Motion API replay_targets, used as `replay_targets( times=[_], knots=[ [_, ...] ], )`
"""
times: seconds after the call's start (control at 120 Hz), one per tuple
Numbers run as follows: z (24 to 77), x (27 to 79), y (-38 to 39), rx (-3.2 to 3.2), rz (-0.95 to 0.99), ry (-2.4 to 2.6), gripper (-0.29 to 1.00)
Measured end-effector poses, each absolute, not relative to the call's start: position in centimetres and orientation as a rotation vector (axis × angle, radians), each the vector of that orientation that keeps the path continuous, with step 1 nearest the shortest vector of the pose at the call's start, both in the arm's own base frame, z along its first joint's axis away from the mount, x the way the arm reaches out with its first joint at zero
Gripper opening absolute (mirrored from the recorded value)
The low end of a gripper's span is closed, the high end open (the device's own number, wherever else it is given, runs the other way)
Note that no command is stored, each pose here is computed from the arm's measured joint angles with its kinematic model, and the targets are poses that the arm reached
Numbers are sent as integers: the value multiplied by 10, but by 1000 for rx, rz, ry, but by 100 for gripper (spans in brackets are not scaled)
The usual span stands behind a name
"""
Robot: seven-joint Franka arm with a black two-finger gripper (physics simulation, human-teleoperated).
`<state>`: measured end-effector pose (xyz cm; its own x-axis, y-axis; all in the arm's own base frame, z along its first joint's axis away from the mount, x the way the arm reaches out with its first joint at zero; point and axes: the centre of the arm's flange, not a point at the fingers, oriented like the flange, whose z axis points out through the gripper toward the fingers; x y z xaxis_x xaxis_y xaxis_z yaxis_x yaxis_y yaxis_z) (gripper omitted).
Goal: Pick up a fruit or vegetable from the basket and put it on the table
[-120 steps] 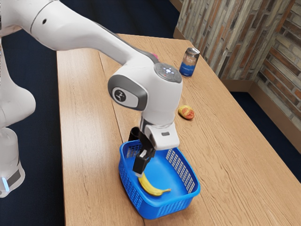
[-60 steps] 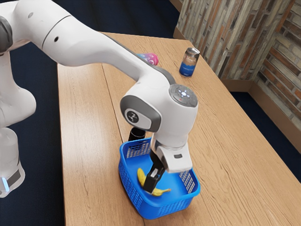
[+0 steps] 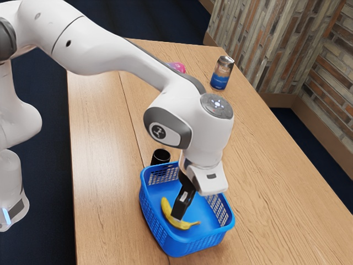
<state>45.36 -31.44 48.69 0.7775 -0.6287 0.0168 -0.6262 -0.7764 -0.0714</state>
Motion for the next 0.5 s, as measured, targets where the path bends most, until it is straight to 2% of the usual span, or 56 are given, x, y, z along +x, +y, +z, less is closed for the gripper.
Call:
replay_targets(
  times=[0.5],
  knots=[
    [482,460,-304,-2910,-45,996,70]
  ],
)
